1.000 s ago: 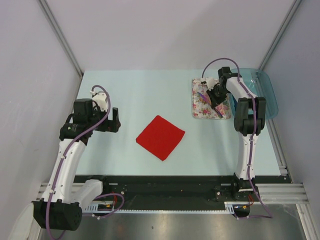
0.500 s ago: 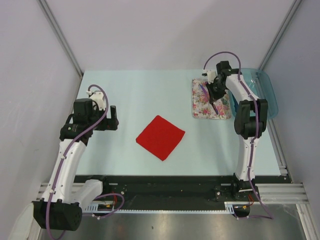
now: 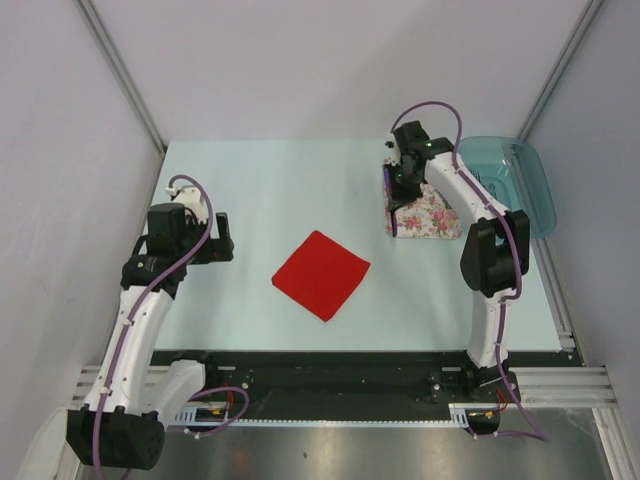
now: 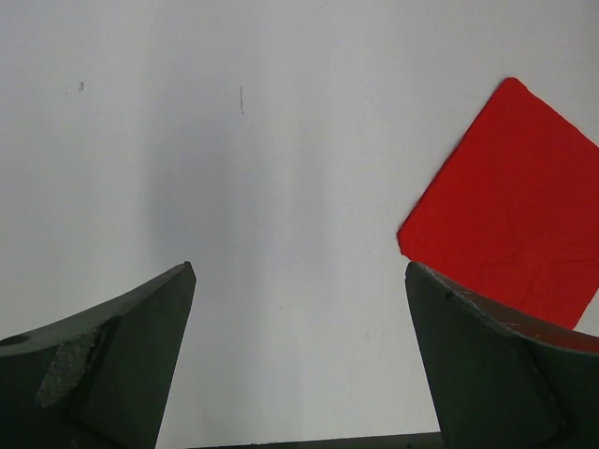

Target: Place the utensils on the paper napkin and roll it up

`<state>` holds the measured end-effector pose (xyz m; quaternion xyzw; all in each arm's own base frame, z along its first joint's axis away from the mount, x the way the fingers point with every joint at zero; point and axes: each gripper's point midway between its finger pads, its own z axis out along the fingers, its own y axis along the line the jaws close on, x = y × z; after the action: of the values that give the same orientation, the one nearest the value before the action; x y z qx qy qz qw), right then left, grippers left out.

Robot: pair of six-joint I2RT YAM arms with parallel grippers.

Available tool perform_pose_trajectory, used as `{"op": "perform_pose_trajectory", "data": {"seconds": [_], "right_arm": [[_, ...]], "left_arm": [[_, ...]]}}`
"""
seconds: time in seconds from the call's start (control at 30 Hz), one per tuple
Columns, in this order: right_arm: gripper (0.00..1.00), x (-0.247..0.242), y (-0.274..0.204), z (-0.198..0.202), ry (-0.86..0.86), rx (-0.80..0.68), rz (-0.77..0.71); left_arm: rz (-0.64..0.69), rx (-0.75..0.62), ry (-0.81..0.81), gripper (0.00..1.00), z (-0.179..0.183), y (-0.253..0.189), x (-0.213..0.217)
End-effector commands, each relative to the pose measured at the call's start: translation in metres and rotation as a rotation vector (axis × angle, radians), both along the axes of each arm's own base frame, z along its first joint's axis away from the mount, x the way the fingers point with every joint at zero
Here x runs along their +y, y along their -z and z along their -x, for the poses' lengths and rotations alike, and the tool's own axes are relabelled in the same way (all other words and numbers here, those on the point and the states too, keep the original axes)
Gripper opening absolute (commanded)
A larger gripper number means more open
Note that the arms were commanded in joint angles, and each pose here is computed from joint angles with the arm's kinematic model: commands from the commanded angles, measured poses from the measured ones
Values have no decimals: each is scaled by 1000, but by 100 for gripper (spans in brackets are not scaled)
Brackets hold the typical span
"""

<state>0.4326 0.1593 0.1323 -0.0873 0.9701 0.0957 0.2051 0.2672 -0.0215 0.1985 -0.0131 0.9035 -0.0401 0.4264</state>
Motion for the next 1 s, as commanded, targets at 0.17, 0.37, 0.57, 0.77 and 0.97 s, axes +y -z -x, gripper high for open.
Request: {"op": "perform_pose_trajectory", "data": {"seconds": [0.17,0.37,0.57,0.77,0.97], "right_arm": [[0,75,-24,32,141,-28,-100],[0,126,-15,45,90,-58,-108],[0,160,6,63,31,-36,-88],[0,182,25,83,-16,-12,-55],[0,196,47,91,-33,25,-36]], "left_arm": [[33,-94,-63,100,-14,-2,4],[113,-358,47,100,-18,-36,-18],[249,-405,161,100,-16,-51,-47],[284,-385,138,100,-22,-46,-49],[309,-379,132,100,-22,-40,-51]]}}
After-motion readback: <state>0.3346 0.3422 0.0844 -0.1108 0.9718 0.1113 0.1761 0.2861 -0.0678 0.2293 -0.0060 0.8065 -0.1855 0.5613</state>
